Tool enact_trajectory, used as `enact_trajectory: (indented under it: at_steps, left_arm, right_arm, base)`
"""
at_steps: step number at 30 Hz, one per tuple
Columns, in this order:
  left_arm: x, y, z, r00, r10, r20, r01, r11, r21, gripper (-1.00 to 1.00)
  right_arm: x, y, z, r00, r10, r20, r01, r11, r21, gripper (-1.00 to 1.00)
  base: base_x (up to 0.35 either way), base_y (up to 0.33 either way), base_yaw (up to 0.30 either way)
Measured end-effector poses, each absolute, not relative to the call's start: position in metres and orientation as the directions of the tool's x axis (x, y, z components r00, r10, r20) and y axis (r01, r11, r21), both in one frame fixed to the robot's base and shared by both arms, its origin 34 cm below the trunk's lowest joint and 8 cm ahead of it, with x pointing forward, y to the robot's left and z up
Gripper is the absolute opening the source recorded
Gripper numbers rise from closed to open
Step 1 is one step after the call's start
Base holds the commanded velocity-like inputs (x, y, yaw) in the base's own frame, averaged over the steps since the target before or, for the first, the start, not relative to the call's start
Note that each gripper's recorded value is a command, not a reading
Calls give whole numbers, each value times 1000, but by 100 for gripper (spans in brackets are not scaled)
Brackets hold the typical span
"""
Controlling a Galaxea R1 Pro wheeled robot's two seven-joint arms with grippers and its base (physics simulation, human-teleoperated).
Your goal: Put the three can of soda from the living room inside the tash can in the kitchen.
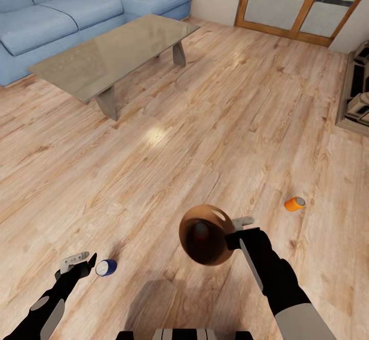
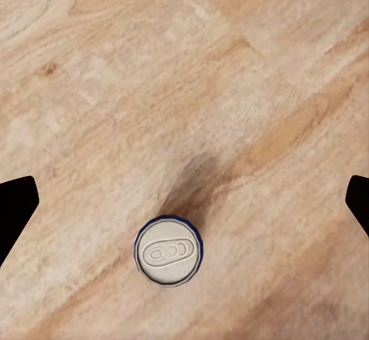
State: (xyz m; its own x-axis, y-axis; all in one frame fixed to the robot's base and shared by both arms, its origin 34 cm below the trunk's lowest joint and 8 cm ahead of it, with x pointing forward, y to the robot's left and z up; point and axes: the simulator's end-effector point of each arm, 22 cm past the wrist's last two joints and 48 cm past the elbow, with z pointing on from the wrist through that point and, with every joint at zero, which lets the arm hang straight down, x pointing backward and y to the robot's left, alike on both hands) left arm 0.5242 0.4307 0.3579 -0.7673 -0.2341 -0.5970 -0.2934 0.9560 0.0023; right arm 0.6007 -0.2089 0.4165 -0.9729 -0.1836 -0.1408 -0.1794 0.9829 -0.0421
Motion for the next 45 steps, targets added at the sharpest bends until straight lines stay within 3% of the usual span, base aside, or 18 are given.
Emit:
enact_trajectory:
  at_steps: [45]
  left_arm:
    - [512, 432, 277, -766, -234, -599, -294, 956, 3, 100]
  right_arm:
    - [588, -204, 338, -973, -182, -139, -179, 983, -36, -100]
  base:
    - [0, 0, 0]
